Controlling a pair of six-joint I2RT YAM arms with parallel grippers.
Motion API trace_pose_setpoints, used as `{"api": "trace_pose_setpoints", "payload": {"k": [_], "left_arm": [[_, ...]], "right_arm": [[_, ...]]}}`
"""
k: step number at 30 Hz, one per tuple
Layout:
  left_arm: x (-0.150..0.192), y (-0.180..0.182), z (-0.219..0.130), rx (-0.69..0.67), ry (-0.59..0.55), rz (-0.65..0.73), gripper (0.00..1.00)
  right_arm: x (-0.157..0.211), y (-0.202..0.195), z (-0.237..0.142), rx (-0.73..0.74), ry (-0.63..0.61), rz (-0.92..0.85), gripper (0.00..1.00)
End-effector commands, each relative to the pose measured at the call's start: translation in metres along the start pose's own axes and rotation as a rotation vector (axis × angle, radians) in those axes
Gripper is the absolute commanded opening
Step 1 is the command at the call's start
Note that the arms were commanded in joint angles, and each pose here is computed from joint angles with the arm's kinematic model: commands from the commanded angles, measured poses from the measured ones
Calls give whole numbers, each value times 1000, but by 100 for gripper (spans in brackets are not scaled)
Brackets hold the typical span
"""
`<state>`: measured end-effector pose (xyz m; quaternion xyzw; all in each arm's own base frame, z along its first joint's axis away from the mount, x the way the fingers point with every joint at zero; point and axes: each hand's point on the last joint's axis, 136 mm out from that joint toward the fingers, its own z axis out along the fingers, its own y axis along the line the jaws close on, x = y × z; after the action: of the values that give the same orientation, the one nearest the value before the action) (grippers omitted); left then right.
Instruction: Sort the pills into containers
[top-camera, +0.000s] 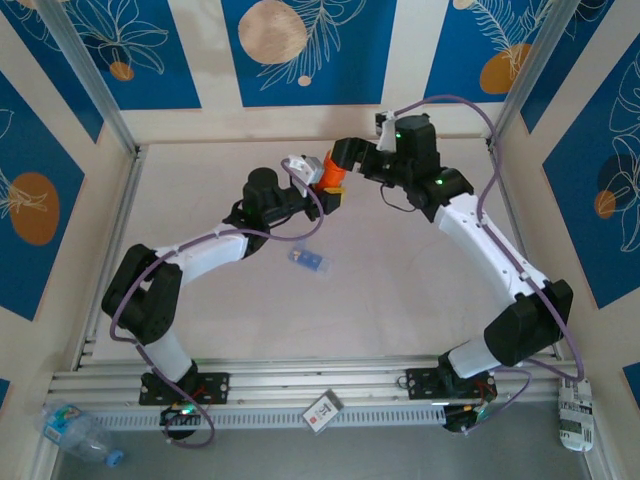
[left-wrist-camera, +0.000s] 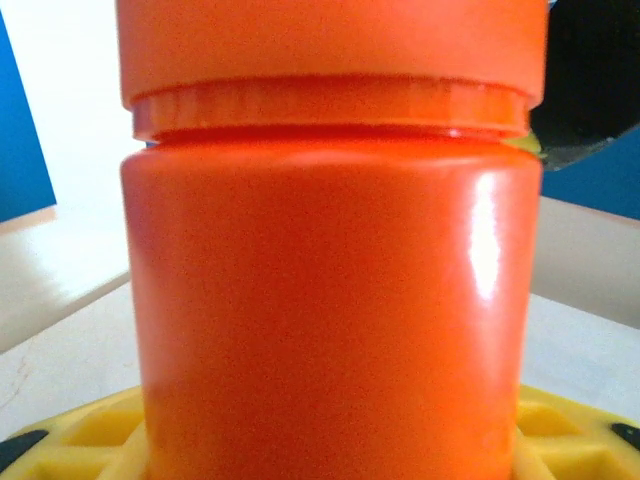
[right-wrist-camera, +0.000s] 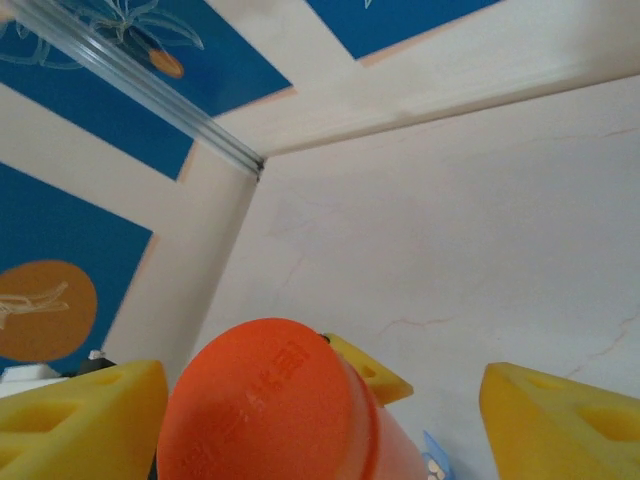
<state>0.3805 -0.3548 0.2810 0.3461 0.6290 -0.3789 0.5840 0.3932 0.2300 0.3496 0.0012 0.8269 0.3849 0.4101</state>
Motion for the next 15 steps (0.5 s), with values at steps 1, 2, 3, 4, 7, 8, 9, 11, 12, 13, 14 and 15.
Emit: {"api": "trace_pose_setpoints", "payload": {"k": [1, 2, 3, 4, 7, 8, 9, 11, 12, 13, 14, 15], "left_arm": [[-40, -10, -6, 55, -110, 39, 0], [-40, -11, -7, 69, -109, 36, 0], [-41, -11, -8, 83, -108, 33, 0], [-41, -12, -9, 99, -107, 29, 0], [-44, -16, -13, 178, -100, 13, 0], [-45, -17, -14, 213, -96, -2, 0], [-46, -18, -16, 247, -92, -16, 0], [-47, -22, -19, 314, -79, -43, 0], [-47, -22, -20, 337, -72, -56, 0], [-47, -22, -21, 355, -67, -68, 0], [-47, -23, -22, 372, -63, -76, 0], [-48, -23, -23, 386, -56, -86, 0]], "right_arm": [[-18, 30, -38, -94, -58, -63, 90], [-19, 30, -43, -106, -62, -81, 91], [-21, 30, -47, -121, -63, -104, 91], [-21, 28, -50, -129, -61, -120, 91], [-24, 21, -54, -162, -25, -193, 91], [-23, 20, -53, -179, -1, -230, 90], [-21, 18, -52, -193, 25, -267, 90], [-16, 20, -48, -247, 85, -320, 90], [-14, 20, -46, -273, 113, -339, 89], [-12, 22, -44, -297, 134, -351, 88], [-10, 25, -43, -331, 156, -364, 87], [-10, 28, -41, -356, 167, -371, 87]]}}
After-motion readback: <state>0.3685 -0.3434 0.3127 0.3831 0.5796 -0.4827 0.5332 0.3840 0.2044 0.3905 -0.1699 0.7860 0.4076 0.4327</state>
